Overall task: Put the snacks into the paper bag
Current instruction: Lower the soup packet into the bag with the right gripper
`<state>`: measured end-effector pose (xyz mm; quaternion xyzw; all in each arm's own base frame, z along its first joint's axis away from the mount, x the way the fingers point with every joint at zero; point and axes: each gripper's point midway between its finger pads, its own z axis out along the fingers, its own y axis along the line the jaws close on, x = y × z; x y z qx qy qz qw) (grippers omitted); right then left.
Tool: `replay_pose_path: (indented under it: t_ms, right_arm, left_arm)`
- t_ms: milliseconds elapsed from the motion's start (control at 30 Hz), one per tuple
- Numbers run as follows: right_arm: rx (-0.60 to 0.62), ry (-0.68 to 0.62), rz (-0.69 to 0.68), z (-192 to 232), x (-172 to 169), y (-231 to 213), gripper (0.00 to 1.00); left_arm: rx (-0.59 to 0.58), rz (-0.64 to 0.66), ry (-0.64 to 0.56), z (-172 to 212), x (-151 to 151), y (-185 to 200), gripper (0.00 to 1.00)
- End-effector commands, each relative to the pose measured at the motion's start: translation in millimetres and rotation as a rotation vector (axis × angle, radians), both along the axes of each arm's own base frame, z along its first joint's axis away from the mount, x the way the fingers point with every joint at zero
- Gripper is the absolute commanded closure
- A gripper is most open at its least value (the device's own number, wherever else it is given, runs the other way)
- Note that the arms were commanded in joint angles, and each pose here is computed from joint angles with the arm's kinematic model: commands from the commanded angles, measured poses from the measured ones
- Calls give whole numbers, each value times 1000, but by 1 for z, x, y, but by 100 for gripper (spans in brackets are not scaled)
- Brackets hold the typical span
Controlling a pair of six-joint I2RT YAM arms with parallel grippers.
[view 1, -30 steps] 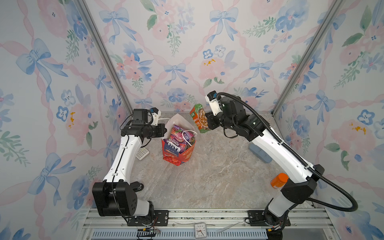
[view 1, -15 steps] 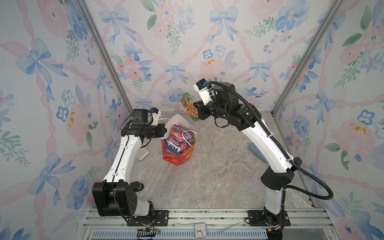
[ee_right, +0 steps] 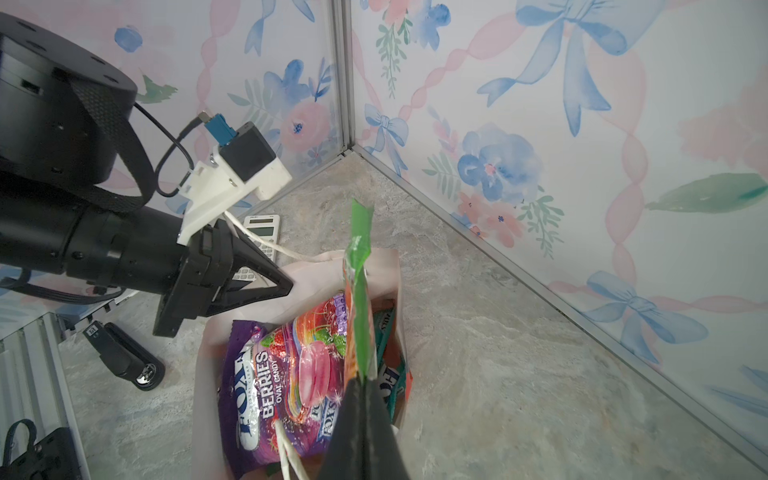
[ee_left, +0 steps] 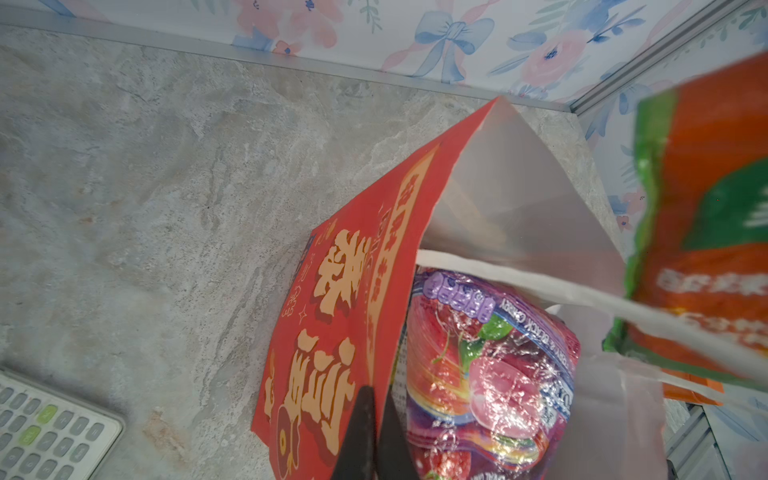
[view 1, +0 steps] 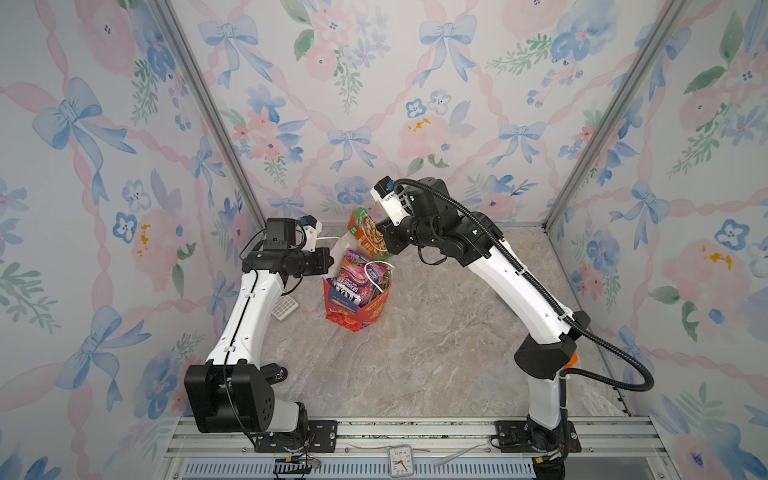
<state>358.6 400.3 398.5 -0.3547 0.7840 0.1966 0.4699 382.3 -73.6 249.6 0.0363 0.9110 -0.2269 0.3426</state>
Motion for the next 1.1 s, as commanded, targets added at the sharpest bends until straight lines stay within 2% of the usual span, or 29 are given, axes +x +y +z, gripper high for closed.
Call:
replay_pose_path:
  t_ms: [0, 433, 1067]
  right_arm:
    - [-72, -2, -16, -17, 6, -3, 100]
    - [-228, -30, -85, -49, 30, -18, 100]
    - [-308, -144, -136, -33, 42, -29, 100]
  left_arm:
    - [-13, -7, 0, 1, -1, -1, 100]
    - [-14, -6, 3, 0, 0, -1, 100]
    - [-10, -4, 6, -2, 1, 0, 100]
